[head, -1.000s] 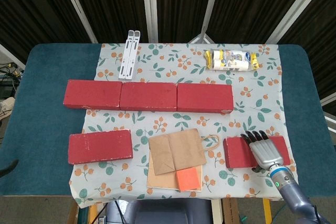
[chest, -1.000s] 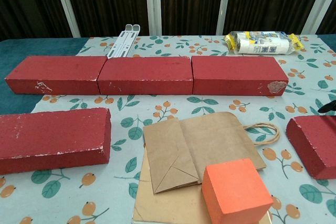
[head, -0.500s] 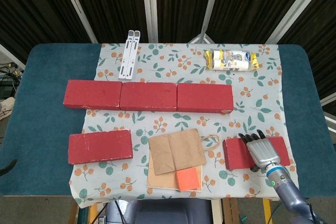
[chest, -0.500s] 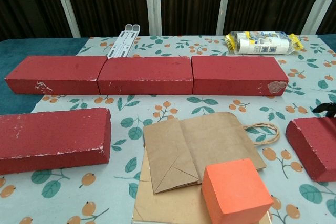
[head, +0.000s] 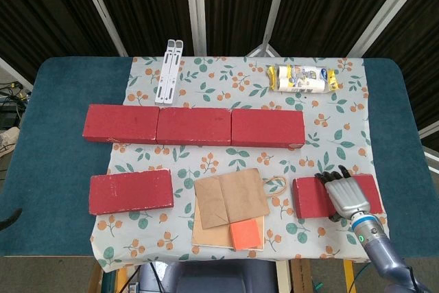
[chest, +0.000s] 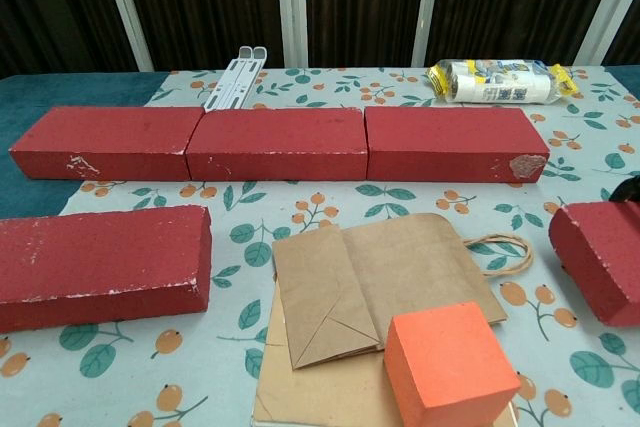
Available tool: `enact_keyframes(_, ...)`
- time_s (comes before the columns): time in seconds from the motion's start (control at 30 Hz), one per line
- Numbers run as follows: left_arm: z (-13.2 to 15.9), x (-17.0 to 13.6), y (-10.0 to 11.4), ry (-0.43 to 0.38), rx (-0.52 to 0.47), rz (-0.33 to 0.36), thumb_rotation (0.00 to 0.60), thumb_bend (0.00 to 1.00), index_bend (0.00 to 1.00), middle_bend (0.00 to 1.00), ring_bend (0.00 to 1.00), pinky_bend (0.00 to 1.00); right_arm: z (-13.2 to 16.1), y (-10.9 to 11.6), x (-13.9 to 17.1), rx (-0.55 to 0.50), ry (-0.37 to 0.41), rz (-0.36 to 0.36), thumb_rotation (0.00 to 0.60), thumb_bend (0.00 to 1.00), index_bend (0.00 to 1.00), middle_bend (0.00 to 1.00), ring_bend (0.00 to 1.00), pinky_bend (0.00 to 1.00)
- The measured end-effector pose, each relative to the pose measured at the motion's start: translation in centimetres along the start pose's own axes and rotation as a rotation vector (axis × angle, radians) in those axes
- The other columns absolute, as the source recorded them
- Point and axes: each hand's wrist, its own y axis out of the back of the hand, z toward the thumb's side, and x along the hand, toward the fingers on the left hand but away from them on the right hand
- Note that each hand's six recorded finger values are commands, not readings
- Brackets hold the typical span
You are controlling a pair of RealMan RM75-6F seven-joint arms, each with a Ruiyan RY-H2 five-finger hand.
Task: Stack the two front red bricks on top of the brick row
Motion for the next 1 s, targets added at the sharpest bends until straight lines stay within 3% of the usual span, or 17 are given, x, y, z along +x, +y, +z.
enact_keyframes(0.1, 0.1, 0.2, -0.2, 0.000, 0.004, -0.003, 0.600, 0.00, 0.06, 0.00, 0.00, 0.12, -0.6, 1.8, 0.2, -0.011, -0.012, -0.030, 0.600, 0.06, 0.20, 0.26, 0.19, 0.00)
enact_keyframes(0.33, 0.3, 0.9, -1.1, 0.008, 0.030, -0.027, 0.600, 0.00, 0.06, 0.00, 0.00, 0.12, -1.4, 8.4, 0.0, -0.023, -0.041, -0.109, 0.600, 0.06, 0.20, 0.26, 0.19, 0.00)
enact_keyframes(0.5, 0.2, 1.5, -1.7, 0.028, 0.047, -0.040, 0.600, 0.00, 0.06, 0.00, 0.00, 0.12, -0.5, 12.5, -1.2, -0.028, -0.037, -0.094, 0.600, 0.06, 0.20, 0.26, 0.19, 0.00)
enact_keyframes(0.8, 0.0, 3.0, -3.1, 0.071, 0.077, -0.074, 0.600, 0.00, 0.06, 0.00, 0.00, 0.12, 6.5, 21.0, -5.9, -0.030, 0.026, -0.052, 0.600, 0.06, 0.20, 0.26, 0.19, 0.00)
enact_keyframes(1.0, 0.2, 3.3, -3.6, 0.074, 0.098, -0.084, 0.600, 0.00, 0.06, 0.00, 0.00, 0.12, 11.4, 23.8, -8.7, -0.035, 0.012, -0.006, 0.600, 0.06, 0.20, 0.26, 0.19, 0.00)
